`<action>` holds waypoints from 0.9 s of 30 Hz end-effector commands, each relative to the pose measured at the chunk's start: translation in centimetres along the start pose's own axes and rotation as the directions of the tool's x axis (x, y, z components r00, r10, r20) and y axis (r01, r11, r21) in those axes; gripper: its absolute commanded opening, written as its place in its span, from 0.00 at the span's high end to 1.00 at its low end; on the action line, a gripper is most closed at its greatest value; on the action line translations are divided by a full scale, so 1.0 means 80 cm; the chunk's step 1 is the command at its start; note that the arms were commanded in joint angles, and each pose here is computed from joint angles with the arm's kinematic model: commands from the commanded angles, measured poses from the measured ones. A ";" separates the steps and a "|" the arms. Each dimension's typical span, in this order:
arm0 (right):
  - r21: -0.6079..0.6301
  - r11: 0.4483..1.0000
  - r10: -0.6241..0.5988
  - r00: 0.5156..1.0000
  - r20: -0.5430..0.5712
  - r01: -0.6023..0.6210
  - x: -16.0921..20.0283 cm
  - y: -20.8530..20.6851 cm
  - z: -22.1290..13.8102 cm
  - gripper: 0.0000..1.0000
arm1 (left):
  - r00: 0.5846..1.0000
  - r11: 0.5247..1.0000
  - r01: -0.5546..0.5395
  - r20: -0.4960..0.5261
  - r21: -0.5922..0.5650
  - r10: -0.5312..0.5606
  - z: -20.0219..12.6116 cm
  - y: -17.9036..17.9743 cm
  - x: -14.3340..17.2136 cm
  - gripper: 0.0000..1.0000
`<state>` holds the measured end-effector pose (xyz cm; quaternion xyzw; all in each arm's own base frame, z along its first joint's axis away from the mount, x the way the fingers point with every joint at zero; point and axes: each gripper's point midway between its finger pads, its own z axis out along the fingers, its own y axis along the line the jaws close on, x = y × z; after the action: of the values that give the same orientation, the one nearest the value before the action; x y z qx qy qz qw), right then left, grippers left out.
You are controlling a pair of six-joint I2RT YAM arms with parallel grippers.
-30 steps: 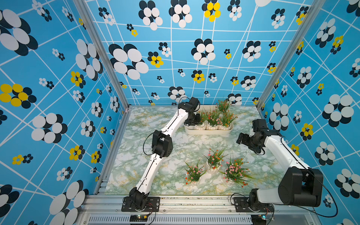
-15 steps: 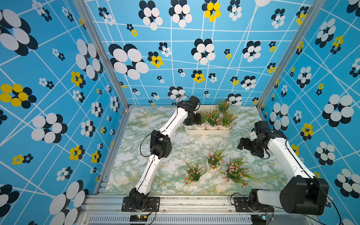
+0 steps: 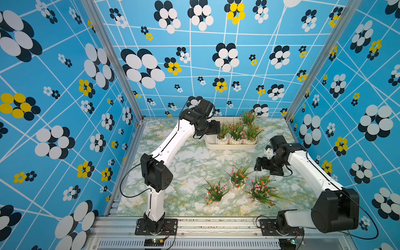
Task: Put the potted gypsophila into the storage box
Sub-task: Place the baby's breath potted plant at the storage box, then pick up the baby's breath potted plant from the center of the board.
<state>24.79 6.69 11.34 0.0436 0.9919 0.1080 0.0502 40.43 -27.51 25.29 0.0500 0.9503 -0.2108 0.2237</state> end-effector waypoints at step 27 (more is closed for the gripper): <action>0.008 0.958 -0.284 0.951 -0.124 0.288 0.032 0.078 0.069 0.40 | 0.981 0.981 0.194 0.023 -0.027 -0.194 -0.025 0.084 0.063 0.14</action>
<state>23.45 14.52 8.16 -0.1108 0.9880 0.1065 0.0145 36.68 -20.81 22.35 -0.0436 0.9512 -0.2152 0.2169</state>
